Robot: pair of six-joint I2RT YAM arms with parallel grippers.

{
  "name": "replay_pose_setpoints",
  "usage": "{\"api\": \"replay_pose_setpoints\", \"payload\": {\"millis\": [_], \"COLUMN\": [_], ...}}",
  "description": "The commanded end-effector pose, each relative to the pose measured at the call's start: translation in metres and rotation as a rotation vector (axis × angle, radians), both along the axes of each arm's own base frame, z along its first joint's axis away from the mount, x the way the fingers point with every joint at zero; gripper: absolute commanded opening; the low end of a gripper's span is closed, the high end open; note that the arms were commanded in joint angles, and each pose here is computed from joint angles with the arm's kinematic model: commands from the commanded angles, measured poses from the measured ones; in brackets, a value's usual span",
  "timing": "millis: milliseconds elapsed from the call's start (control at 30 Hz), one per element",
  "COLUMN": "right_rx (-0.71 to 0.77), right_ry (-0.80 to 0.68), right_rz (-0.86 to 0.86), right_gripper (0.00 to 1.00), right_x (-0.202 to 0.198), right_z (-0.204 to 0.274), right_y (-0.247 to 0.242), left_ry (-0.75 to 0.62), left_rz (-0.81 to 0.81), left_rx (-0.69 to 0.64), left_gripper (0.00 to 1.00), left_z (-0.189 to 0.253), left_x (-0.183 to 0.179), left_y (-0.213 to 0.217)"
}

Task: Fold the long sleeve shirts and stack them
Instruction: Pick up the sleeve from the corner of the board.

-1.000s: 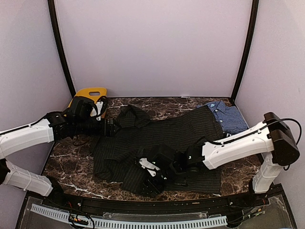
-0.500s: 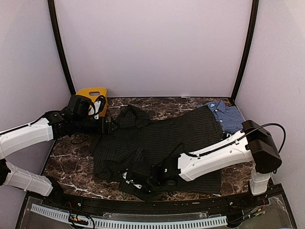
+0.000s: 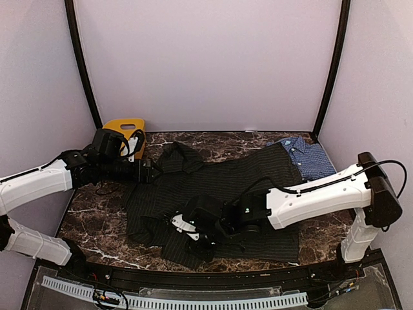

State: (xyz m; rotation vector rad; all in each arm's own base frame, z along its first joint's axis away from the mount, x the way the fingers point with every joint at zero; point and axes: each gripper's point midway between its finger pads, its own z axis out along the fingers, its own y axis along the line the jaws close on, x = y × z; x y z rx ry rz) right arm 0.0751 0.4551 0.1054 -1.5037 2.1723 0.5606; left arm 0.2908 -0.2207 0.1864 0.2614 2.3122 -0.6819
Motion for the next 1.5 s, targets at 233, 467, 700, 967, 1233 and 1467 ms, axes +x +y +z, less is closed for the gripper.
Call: {"api": "replay_pose_setpoints", "payload": {"millis": [233, 467, 700, 967, 1233, 1467], "right_rx": [-0.065, -0.155, -0.214, -0.197, 0.012, 0.237], "right_ry": [-0.022, -0.079, -0.127, -0.137, -0.029, 0.114], "right_rz": [0.076, 0.065, 0.062, 0.041, 0.029, 0.054], "right_gripper": [0.58, 0.57, 0.37, 0.0, 0.0, 0.0], "right_x": [-0.017, -0.011, -0.01, -0.006, 0.013, 0.038], "right_z": [-0.043, -0.068, -0.084, -0.067, 0.01, 0.076], "right_y": [0.021, 0.017, 0.011, 0.003, -0.009, -0.018], "left_ry": [0.005, 0.012, 0.015, 0.013, -0.083, -0.194], "left_rz": [-0.021, -0.028, -0.034, -0.036, -0.091, -0.208], "left_rx": [0.003, -0.007, -0.007, 0.001, -0.033, -0.167], "left_gripper": [0.8, 0.8, 0.8, 0.81, 0.85, 0.93], "left_z": [-0.002, -0.002, -0.005, -0.006, 0.017, 0.058], "left_x": [-0.003, -0.005, -0.006, -0.008, -0.01, -0.028], "left_y": [0.001, -0.001, -0.002, 0.0, -0.004, -0.019]}}
